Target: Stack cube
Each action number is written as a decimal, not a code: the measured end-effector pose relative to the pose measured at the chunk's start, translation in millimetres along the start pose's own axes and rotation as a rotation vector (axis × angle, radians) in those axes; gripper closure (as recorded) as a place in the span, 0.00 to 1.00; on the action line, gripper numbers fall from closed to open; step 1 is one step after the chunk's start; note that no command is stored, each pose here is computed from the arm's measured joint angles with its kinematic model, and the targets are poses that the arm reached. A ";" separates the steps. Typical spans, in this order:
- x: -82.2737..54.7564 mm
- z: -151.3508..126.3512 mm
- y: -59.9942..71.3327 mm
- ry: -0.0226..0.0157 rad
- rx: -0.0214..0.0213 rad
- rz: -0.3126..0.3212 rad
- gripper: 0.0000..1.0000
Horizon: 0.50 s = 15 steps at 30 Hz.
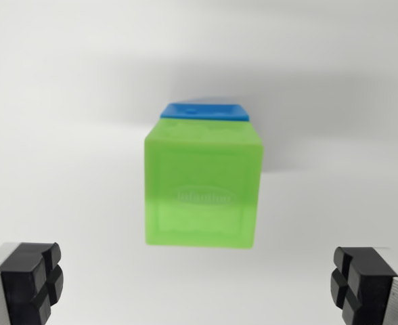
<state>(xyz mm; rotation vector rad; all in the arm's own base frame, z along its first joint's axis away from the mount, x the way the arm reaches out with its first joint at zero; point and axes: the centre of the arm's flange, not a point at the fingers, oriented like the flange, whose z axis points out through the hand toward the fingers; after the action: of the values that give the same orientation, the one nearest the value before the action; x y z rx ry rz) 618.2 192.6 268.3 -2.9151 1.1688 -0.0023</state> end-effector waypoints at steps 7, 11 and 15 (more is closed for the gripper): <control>0.1 -28.6 -0.2 0.0002 0.0006 0.000 0.00; 0.2 -44.9 -0.3 0.0003 0.0010 0.000 0.00; 0.2 -63.7 -0.5 0.0004 0.0014 0.000 0.00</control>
<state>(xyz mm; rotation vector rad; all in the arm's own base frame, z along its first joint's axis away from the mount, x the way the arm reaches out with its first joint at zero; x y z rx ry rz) 618.6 192.8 331.9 -2.9140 1.1683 -0.0038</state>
